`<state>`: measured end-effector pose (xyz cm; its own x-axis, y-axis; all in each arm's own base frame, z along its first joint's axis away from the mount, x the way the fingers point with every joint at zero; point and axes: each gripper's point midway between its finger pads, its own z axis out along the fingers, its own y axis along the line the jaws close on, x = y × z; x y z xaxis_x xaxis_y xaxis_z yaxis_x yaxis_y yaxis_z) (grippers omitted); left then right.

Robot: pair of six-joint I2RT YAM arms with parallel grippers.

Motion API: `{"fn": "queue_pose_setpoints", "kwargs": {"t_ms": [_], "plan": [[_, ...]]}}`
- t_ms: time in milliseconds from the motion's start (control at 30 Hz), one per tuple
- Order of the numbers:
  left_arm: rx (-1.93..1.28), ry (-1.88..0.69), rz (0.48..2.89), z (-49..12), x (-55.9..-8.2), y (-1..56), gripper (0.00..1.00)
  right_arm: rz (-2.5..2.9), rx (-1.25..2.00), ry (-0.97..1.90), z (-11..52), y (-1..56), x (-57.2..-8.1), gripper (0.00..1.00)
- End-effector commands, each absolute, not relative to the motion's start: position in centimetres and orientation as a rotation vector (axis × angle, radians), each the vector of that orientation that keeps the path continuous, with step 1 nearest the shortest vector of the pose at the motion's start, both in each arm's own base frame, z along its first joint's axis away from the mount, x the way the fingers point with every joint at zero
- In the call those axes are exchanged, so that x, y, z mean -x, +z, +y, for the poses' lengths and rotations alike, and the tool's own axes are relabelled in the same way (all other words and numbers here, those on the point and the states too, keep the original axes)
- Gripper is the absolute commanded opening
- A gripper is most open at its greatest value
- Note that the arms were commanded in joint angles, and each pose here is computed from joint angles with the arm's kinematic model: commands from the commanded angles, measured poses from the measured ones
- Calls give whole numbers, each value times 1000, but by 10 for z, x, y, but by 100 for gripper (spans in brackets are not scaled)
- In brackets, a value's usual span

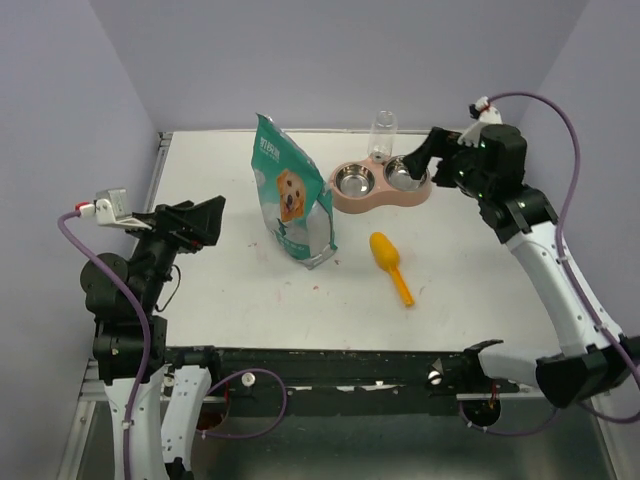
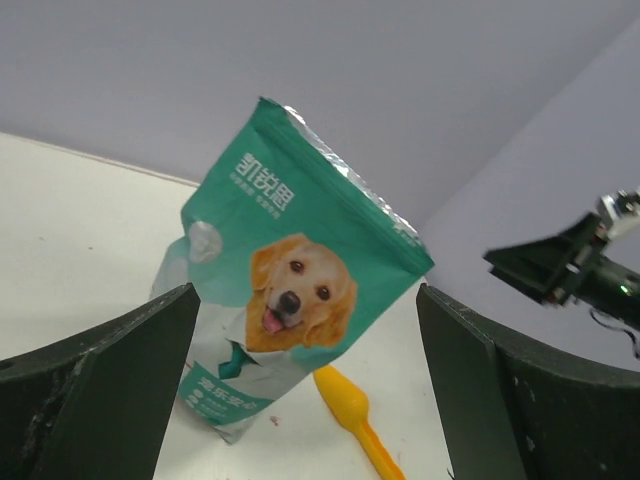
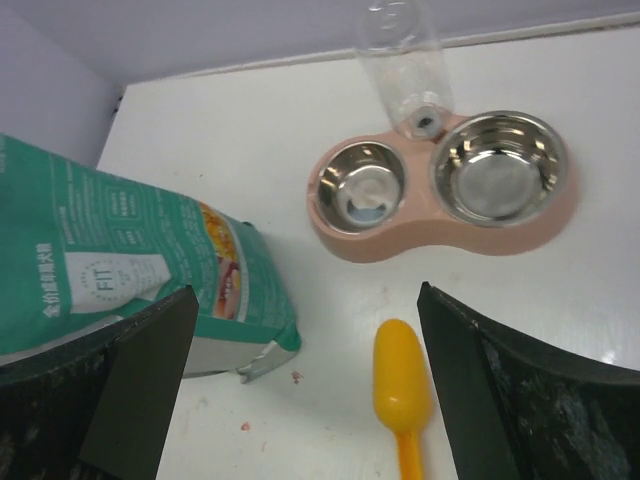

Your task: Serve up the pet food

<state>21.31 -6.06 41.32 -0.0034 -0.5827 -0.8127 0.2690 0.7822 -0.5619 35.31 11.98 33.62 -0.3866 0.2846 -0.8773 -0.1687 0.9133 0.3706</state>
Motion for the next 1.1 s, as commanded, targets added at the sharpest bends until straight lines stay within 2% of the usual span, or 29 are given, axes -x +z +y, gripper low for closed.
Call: {"fn": "queue_pose_setpoints", "kwargs": {"t_ms": [0, 233, 467, 567, 667, 767, 867, 967, 1067], "plan": [[177, -883, 1520, -95, -202, 412, 98, 1964, 137, 647, 196, 350, -360, 100], [214, -1149, 1561, -120, -206, 408, 95, 1909, 320, 915, 306, 385, -378, 83], [272, -1208, 1677, -136, -221, 390, 92, 1919, 432, 1027, 386, 391, -384, 68], [291, -1231, 1701, -141, -227, 387, 89, 1909, 449, 1040, 400, 396, -387, 56], [340, -1232, 1725, -141, -235, 380, 86, 1907, 451, 1048, 405, 395, -387, 52], [355, -1224, 1730, -140, -240, 379, 86, 1909, 444, 1044, 405, 395, -384, 38], [362, -1216, 1723, -139, -243, 381, 86, 1915, 445, 1043, 405, 390, -383, 37], [360, -1223, 1717, -140, -244, 386, 86, 1926, 458, 1051, 408, 387, -381, 26], [371, -1221, 1727, -141, -246, 388, 85, 1927, 461, 1053, 409, 387, -380, 25]]}}
